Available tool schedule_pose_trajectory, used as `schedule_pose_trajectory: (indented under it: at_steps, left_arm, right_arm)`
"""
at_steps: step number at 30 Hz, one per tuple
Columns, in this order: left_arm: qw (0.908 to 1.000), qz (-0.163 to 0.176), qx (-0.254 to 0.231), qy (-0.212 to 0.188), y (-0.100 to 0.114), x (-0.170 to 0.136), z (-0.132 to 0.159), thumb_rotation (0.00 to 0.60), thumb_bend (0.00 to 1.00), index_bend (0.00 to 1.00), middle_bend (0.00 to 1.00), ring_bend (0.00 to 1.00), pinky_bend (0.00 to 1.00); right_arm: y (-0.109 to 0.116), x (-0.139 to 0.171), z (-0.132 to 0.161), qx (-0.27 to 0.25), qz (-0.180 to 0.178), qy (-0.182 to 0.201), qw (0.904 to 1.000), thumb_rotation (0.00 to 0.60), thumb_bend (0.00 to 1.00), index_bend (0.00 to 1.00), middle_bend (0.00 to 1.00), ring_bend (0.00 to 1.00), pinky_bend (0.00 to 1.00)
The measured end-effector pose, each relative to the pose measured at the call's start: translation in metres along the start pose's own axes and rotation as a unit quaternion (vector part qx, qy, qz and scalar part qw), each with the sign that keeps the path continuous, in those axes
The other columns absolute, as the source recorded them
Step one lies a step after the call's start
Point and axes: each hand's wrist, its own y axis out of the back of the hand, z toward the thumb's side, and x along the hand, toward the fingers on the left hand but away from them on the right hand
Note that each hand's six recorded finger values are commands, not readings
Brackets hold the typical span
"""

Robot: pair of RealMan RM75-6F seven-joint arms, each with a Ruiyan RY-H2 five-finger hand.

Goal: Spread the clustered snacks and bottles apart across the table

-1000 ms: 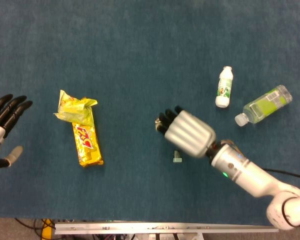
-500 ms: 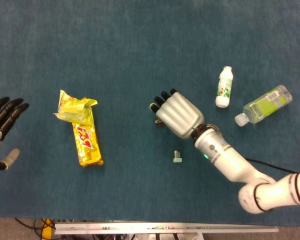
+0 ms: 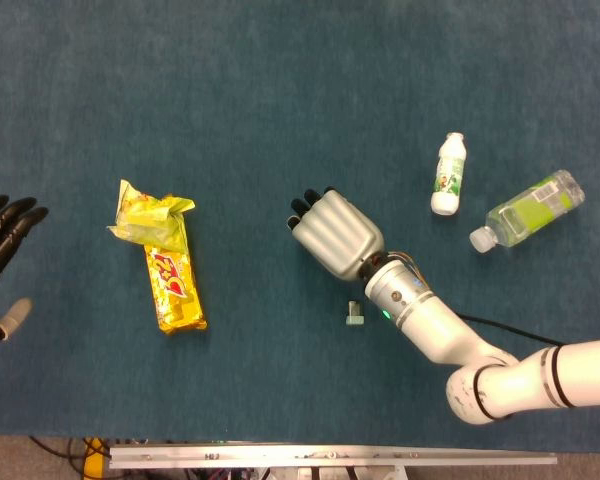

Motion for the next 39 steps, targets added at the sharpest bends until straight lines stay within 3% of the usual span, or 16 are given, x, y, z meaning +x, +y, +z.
schedule_pose_trajectory:
  at_steps: [9, 26, 39]
  left_arm:
    - [1.0, -0.001, -0.003, 0.003, -0.0009, -0.001, -0.0021, 0.6, 0.32, 0.02, 0.07, 0.03, 0.18]
    - [1.0, -0.001, -0.006, 0.002, -0.0027, 0.0009, -0.0024, 0.6, 0.32, 0.02, 0.07, 0.03, 0.18]
    - [1.0, 0.0, -0.008, 0.005, -0.0033, 0.0019, -0.0046, 0.6, 0.32, 0.02, 0.07, 0.03, 0.18]
  right_arm:
    - [-0.0035, -0.0007, 0.002, 0.0, 0.005, 0.0, 1.0, 0.6, 0.29, 0.52, 0.38, 0.37, 0.67]
    - [-0.0089, 0.0018, 0.0041, 0.001, 0.008, 0.004, 1.0, 0.6, 0.3, 0.58, 0.41, 0.41, 0.72]
    - [-0.006, 0.0056, 0.0071, -0.015, 0.01, 0.012, 0.9998, 0.6, 0.31, 0.67, 0.5, 0.53, 0.81]
